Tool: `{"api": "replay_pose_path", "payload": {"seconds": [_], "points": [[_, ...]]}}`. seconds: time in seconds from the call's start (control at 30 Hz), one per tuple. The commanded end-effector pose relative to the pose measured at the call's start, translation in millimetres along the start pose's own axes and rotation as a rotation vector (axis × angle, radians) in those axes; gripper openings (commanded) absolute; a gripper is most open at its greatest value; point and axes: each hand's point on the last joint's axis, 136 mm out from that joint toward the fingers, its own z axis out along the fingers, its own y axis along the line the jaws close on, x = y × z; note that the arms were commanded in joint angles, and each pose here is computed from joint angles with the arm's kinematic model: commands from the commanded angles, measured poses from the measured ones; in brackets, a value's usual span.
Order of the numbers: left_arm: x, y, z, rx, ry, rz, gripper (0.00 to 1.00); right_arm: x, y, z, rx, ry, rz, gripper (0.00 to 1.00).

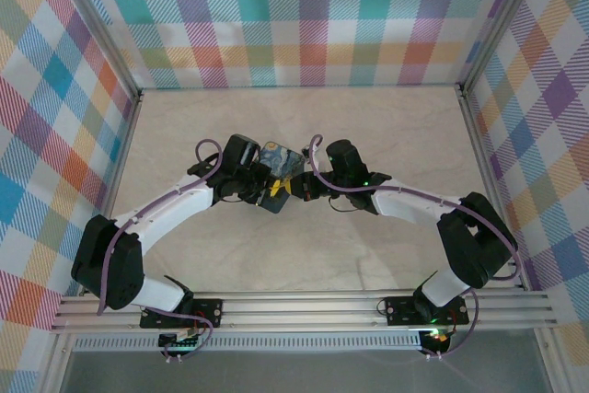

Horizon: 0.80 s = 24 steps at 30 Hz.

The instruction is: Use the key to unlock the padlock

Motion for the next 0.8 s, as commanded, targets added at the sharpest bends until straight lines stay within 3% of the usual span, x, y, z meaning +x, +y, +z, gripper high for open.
{"api": "replay_pose_path", "payload": {"seconds": [0.0, 0.77], "points": [[1.2, 0.1, 1.8, 0.007, 0.024, -0.02, 0.12, -10.0, 10.9, 1.4, -0.048, -0.025, -0.011, 0.06], [-0.1, -4.0, -1.1, 0.049, 0.014, -0.08, 0.17, -7.6, 15.4, 9.1, -0.066, -0.048, 0.007, 0.06]]}}
